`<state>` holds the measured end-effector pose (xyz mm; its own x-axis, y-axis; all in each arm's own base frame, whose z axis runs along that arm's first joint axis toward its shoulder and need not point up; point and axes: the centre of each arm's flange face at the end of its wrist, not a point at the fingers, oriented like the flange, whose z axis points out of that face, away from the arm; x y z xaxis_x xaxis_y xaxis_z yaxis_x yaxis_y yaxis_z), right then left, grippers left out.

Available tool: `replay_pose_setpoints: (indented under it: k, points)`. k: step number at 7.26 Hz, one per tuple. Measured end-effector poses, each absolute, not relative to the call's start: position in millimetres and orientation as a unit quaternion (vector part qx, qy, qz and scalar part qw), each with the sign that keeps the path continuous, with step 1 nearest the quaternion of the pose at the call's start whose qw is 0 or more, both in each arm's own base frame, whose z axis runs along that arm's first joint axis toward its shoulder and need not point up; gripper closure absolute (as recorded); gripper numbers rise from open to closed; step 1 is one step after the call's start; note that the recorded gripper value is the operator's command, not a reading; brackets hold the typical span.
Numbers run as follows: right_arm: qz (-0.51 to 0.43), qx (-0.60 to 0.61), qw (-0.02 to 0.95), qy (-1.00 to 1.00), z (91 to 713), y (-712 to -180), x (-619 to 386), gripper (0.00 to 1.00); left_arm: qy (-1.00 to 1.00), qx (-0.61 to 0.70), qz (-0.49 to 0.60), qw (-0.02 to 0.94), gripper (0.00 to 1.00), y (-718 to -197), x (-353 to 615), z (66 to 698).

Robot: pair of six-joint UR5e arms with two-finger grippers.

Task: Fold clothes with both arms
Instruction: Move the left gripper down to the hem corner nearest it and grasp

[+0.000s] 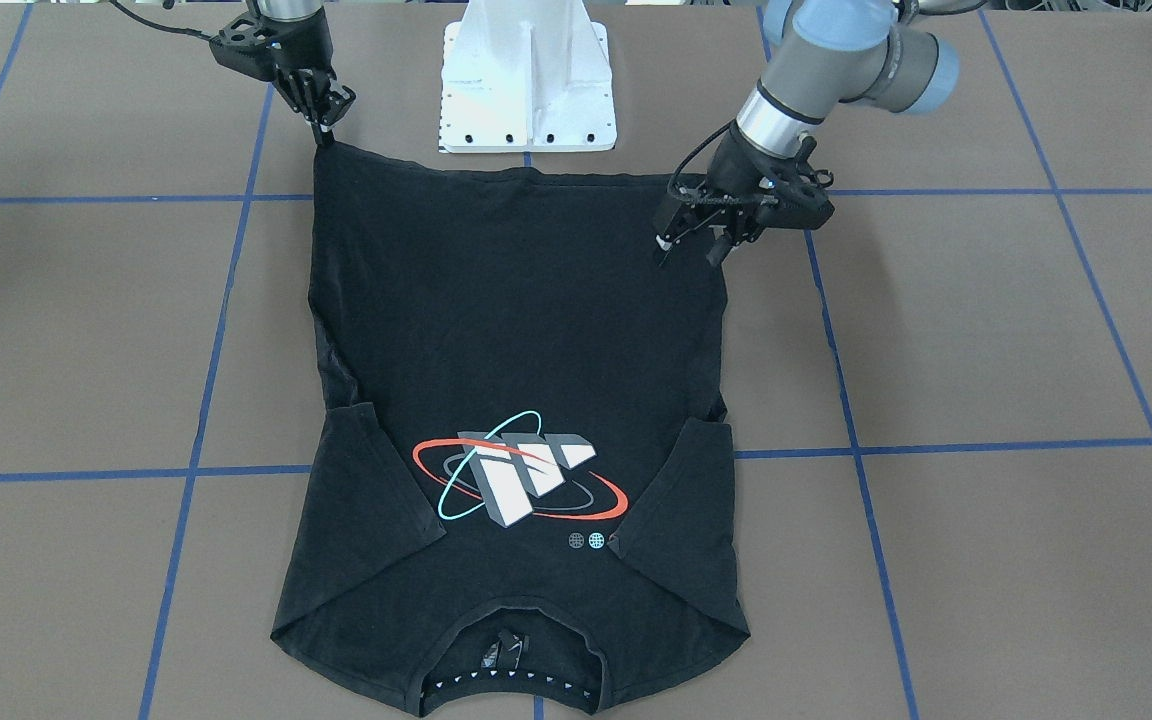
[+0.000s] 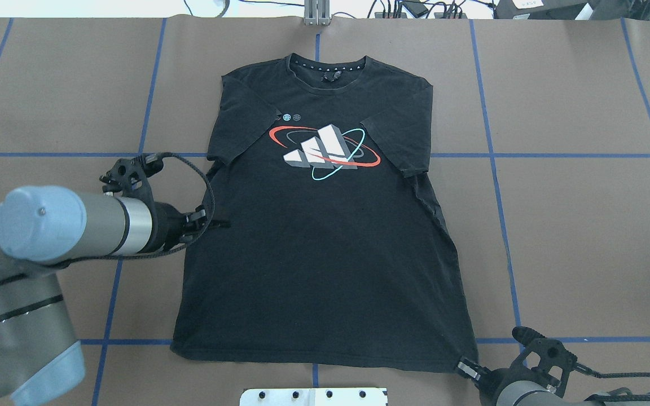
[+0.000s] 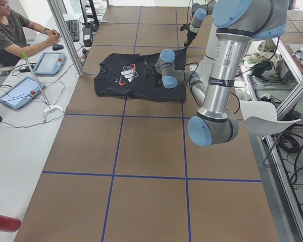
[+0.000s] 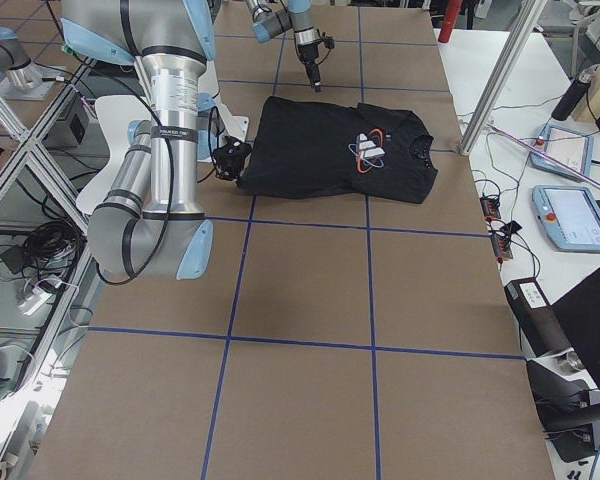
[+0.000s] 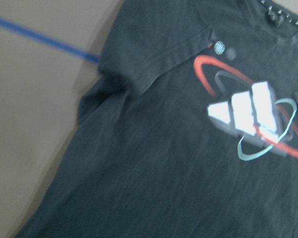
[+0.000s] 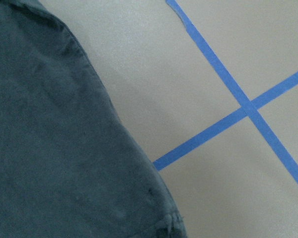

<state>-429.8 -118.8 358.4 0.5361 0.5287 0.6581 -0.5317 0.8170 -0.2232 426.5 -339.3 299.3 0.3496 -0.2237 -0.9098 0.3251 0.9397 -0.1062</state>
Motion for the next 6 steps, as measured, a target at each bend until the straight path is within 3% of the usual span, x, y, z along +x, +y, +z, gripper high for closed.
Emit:
replay_pose_setpoints:
  k: [6]
  points:
    - [0.302, 0.0, 0.875, -0.379, 354.8, -118.2, -431.4, 1.0, 0.495, 0.009, -0.171, 0.852, 0.24, -226.9, 456.8, 358.4]
